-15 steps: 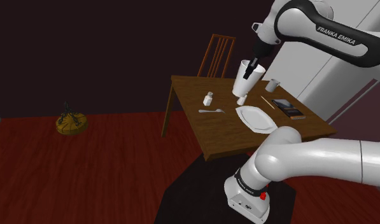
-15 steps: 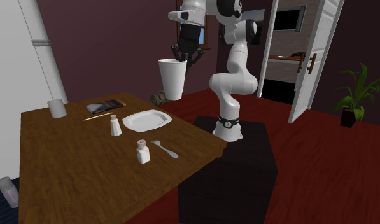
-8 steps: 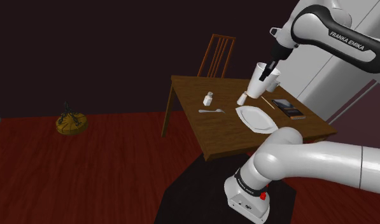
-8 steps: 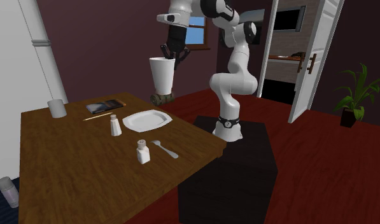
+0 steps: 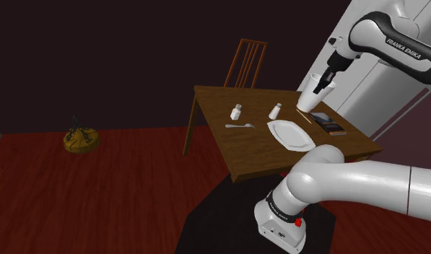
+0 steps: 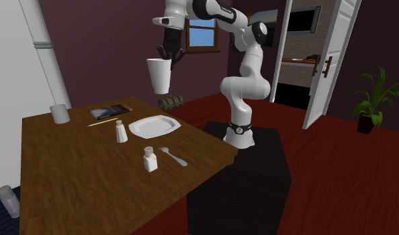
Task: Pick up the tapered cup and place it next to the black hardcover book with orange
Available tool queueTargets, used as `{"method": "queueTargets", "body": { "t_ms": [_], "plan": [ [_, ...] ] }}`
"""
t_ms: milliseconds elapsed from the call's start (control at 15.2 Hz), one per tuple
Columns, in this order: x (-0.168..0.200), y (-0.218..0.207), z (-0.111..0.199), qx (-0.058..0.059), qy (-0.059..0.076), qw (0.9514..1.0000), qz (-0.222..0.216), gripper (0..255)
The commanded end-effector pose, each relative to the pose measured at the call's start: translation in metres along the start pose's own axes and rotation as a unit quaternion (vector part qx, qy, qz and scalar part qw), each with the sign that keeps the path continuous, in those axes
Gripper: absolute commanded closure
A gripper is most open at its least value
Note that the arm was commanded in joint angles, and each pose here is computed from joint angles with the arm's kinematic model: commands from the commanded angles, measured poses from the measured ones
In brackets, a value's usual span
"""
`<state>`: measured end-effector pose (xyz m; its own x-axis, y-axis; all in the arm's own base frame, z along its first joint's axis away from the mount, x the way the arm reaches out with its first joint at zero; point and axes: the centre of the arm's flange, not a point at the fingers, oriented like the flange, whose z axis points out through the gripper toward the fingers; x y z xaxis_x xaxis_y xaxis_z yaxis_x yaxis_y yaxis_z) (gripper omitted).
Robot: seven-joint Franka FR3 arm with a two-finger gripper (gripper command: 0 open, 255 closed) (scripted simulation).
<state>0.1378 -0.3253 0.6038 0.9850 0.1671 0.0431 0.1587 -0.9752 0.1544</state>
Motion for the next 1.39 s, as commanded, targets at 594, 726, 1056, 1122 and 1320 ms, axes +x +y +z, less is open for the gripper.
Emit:
{"method": "queueTargets", "body": {
  "t_ms": [594,726,1056,1122,1320],
  "plan": [
    [-0.108,0.098,0.01,0.0,0.0,1.0,0.0,255],
    [-0.127,0.116,0.012,0.0,0.0,1.0,0.0,255],
    [-0.176,0.16,0.017,0.0,0.0,1.0,0.0,255],
    [-0.185,0.169,0.018,0.0,0.0,1.0,0.0,255],
    [-0.214,0.196,0.02,0.0,0.0,1.0,0.0,255]
  ]
}}
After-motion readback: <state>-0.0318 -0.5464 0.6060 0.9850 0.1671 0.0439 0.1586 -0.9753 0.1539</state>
